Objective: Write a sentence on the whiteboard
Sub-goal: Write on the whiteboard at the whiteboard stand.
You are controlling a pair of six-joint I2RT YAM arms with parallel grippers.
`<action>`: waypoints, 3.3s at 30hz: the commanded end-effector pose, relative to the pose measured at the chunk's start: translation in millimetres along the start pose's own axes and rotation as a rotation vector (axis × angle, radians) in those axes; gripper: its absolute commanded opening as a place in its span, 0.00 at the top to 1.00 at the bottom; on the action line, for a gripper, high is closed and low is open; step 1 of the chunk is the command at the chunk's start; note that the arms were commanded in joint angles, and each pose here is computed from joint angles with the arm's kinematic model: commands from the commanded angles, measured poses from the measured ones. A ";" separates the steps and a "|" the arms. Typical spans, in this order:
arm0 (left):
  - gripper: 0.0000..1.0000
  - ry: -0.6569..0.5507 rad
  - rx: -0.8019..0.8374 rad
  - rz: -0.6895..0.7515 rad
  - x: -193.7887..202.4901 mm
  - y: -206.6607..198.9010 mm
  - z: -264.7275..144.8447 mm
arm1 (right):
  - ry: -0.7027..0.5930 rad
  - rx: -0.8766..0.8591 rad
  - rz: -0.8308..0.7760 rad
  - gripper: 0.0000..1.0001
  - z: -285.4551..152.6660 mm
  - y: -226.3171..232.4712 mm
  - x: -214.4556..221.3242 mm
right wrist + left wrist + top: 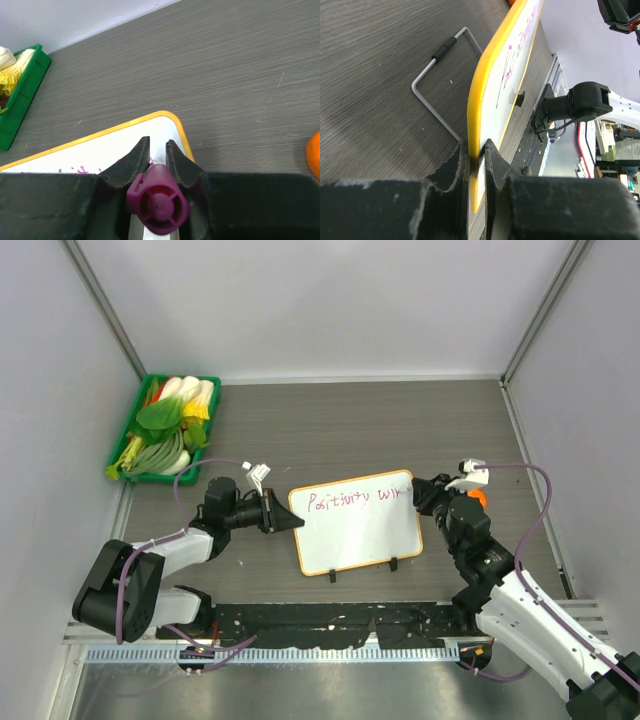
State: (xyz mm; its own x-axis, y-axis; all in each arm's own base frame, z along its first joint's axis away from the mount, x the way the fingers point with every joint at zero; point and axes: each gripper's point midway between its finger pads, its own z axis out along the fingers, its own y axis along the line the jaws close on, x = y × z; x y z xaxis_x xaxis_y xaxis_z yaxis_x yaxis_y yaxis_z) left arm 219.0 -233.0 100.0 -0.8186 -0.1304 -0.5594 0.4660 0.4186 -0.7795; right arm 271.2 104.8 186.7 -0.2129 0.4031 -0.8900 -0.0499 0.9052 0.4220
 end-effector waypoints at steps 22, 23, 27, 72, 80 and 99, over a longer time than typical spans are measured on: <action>1.00 -0.004 -0.112 0.014 4.4 25.5 0.1 | -0.079 0.060 0.000 0.99 0.7 -7.4 -21.4; 1.00 -0.003 -0.112 0.015 4.7 25.2 0.3 | -0.070 0.060 -0.003 0.99 0.4 -8.0 -19.6; 1.00 -0.003 -0.112 0.015 4.7 25.0 0.1 | -0.038 0.056 -0.012 0.99 -0.4 -9.0 -11.4; 1.00 -0.005 -0.116 0.013 4.7 26.0 -0.2 | -0.111 0.075 0.020 0.99 0.4 -7.1 -32.4; 1.00 -0.002 -0.114 0.013 4.7 25.8 0.5 | -0.100 0.085 0.012 0.99 -2.2 -11.5 -28.0; 1.00 -0.003 -0.114 0.012 4.8 25.4 0.2 | -0.017 0.031 -0.003 0.99 -1.0 -4.7 -6.6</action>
State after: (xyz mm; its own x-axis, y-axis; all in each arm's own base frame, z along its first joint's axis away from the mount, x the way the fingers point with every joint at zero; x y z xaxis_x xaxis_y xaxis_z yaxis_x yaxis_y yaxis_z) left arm 218.9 -233.0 100.1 -0.8187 -0.1300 -0.5593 0.4662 0.4181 -0.7796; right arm 273.7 95.7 193.5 -0.1806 0.4025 -0.8974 -0.0102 0.9116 0.4109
